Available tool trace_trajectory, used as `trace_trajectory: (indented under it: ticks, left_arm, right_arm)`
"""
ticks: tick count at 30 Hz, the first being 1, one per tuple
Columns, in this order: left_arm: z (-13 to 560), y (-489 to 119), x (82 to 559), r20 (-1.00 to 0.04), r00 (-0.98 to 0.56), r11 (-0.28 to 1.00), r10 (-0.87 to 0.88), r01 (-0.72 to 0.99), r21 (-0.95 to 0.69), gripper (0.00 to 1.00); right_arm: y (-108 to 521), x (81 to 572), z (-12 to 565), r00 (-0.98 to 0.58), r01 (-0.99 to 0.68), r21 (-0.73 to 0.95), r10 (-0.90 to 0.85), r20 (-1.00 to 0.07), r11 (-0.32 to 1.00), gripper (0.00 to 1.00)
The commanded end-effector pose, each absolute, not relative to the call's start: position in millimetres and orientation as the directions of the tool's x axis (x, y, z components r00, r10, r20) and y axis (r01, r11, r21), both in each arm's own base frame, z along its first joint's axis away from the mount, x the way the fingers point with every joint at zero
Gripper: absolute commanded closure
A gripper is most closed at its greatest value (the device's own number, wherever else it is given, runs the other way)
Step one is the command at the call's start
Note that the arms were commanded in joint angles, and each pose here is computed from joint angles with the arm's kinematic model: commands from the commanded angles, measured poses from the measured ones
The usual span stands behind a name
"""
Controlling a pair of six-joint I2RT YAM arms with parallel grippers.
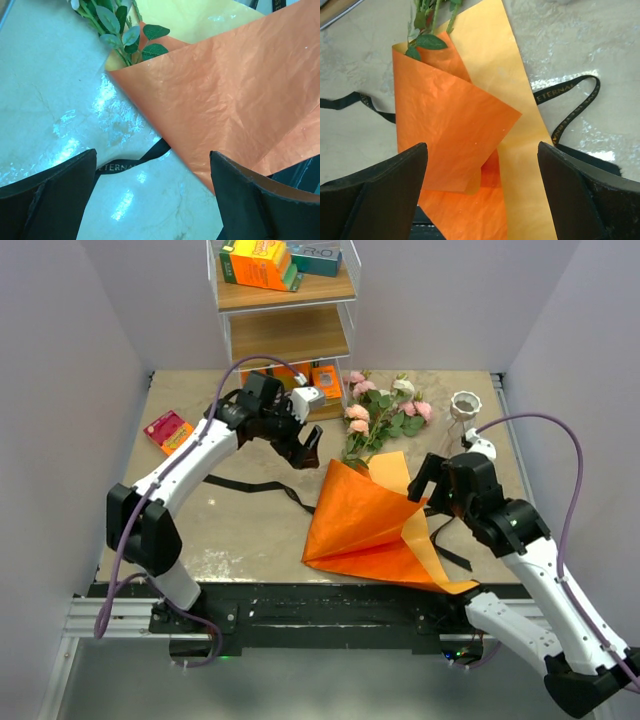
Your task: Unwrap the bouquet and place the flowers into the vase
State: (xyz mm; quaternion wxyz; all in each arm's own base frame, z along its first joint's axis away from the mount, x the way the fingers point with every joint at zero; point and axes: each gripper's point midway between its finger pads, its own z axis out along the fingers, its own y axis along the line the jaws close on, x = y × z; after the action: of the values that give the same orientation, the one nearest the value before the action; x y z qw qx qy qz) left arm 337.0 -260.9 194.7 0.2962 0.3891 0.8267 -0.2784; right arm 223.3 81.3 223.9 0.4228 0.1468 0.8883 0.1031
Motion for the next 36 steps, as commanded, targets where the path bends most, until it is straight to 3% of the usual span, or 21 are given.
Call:
trace_trajectory:
  ticks: [1, 6, 11, 14, 16, 17, 20, 23, 29, 36]
  left_arm:
    - [221, -253, 334, -0.755, -0.481, 0.546, 0.446, 0.814, -0.196, 0.01]
    - [236, -238, 342, -0.768, -0.476, 0.579, 0.428, 0.797, -0.170, 0.01]
    - [251, -225, 343, -0.786, -0.465, 0.597, 0.408, 0.787, -0.156, 0.01]
    - [254, -219, 340, -0.791, -0.462, 0.603, 0.401, 0.783, -0.152, 0.01]
    - [255, -217, 337, -0.794, -0.461, 0.604, 0.396, 0.782, -0.153, 0.01]
    - [257, -215, 337, -0.798, -0.459, 0.606, 0.390, 0.781, -0.153, 0.01]
    - [262, -214, 333, -0.808, -0.451, 0.605, 0.379, 0.781, -0.152, 0.01]
    - [269, -211, 332, -0.818, -0.439, 0.614, 0.373, 0.777, -0.137, 0.01]
    - [274, -200, 333, -0.824, -0.439, 0.650, 0.359, 0.751, -0.116, 0.01]
    - [299, -165, 356, -0.852, -0.448, 0.764, 0.273, 0.639, -0.091, 0.01]
  right_arm:
    - [101, 216, 205, -0.651, 0.192, 0.407, 0.426, -0.628, 0.893, 0.08]
    - [118, 215, 156, -0.727, 0.205, 0.423, 0.426, -0.538, 0.883, 0.14]
    - [123, 225, 153, -0.724, 0.201, 0.426, 0.427, -0.542, 0.882, 0.21]
    - [125, 234, 163, -0.690, 0.187, 0.449, 0.442, -0.573, 0.874, 0.36]
    - [127, 239, 166, -0.681, 0.181, 0.456, 0.446, -0.581, 0.871, 0.54]
    - [129, 243, 170, -0.672, 0.172, 0.468, 0.450, -0.588, 0.867, 0.70]
    - [140, 250, 175, -0.678, 0.137, 0.494, 0.445, -0.585, 0.859, 0.91]
    - [152, 258, 187, -0.676, 0.096, 0.528, 0.445, -0.588, 0.844, 1.00]
    - [201, 273, 240, -0.632, -0.080, 0.582, 0.410, -0.658, 0.809, 1.00]
    - [305, 263, 278, -0.629, -0.369, 0.556, 0.240, -0.739, 0.745, 1.00]
